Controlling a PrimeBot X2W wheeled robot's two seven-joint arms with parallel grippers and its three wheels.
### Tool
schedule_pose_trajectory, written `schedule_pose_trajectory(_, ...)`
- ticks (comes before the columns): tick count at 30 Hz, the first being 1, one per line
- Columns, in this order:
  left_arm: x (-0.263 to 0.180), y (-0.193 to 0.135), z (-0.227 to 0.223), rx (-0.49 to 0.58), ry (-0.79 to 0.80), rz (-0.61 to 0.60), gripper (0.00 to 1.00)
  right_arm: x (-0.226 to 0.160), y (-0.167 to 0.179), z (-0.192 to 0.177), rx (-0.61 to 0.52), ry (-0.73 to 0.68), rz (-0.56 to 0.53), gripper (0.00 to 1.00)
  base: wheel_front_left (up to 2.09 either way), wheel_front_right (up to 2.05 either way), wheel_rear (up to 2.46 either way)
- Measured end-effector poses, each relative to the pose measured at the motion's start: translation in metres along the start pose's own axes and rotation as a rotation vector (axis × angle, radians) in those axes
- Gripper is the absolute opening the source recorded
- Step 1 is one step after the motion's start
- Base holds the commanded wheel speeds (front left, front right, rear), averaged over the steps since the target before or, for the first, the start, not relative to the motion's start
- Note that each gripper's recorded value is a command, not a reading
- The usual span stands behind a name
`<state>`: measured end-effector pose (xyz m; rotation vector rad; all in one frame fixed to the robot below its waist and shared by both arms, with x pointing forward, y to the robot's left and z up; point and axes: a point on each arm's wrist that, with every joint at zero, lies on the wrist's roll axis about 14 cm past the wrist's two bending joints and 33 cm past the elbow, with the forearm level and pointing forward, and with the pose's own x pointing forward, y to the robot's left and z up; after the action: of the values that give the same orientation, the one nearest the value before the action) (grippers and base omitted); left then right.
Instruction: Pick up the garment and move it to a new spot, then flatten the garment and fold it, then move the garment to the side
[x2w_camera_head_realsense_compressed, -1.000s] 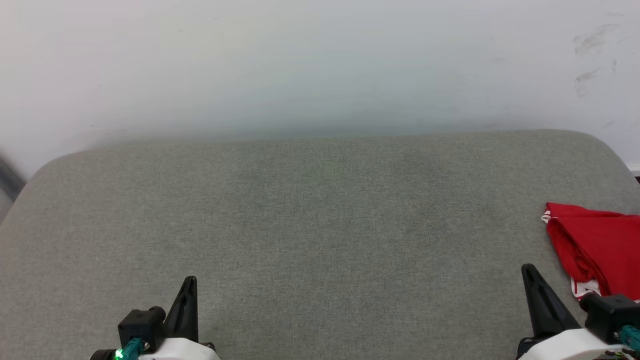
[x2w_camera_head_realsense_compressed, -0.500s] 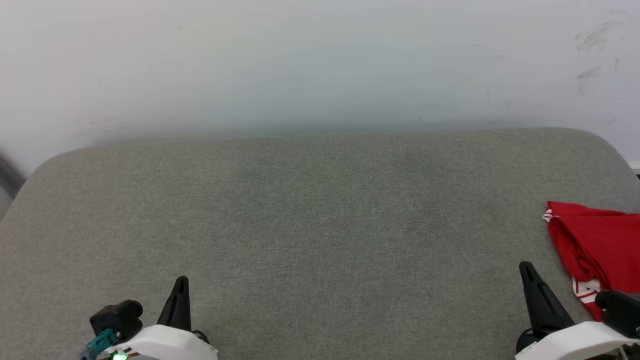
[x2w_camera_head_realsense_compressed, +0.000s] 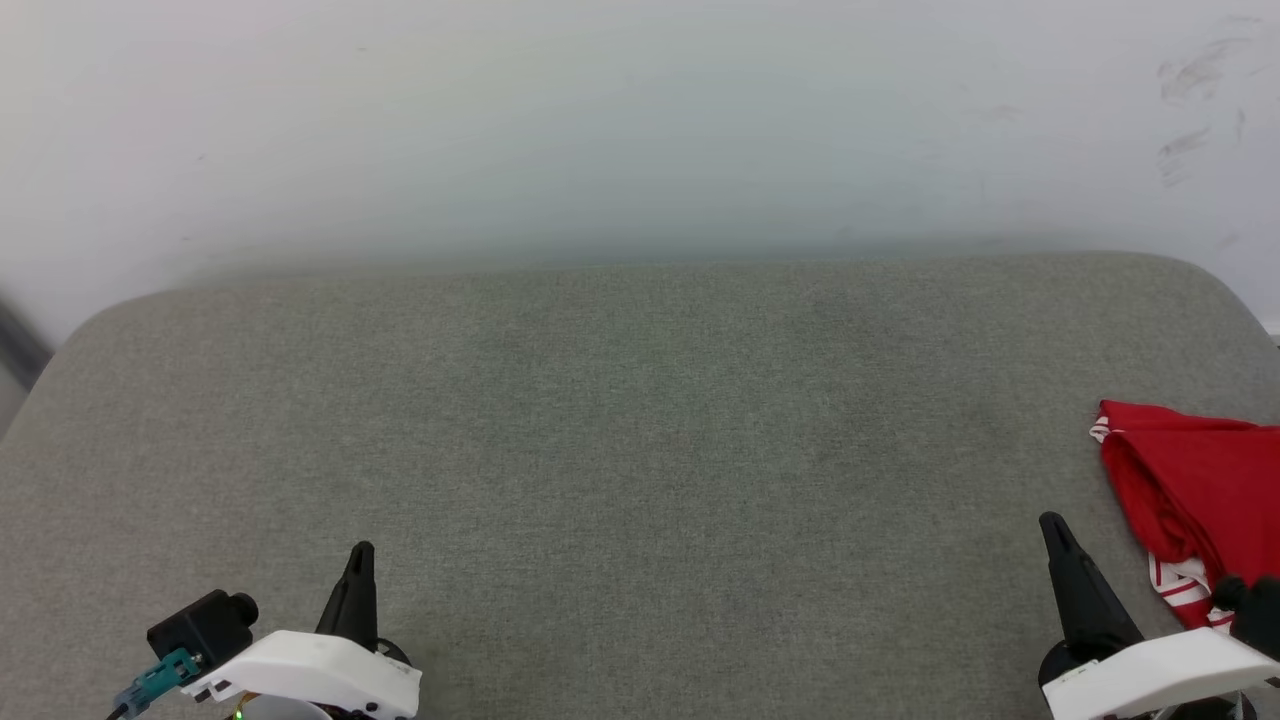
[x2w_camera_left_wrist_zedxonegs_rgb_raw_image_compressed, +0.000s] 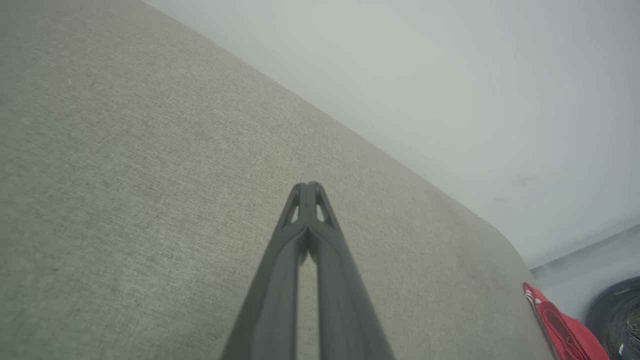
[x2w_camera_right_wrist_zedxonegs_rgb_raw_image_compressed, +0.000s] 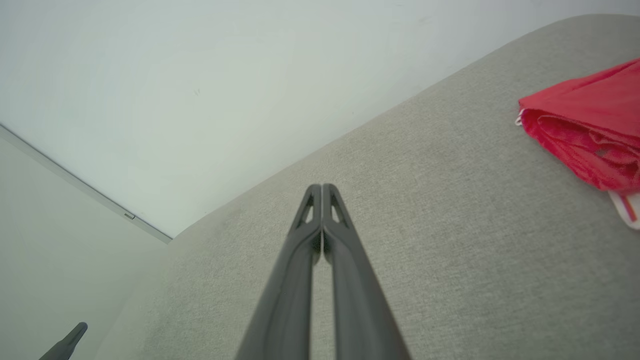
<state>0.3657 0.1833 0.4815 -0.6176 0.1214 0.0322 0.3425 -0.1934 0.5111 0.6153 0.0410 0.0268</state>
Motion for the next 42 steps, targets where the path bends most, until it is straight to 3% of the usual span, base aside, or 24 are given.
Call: schedule_pose_trajectory(42,0.012,0.0,0.011,-0.529,0.003,-0.021,0.0,0.024,-0.004,0.002,0.522,-0.023,0.005,0.0,0.0,0.0,0.0)
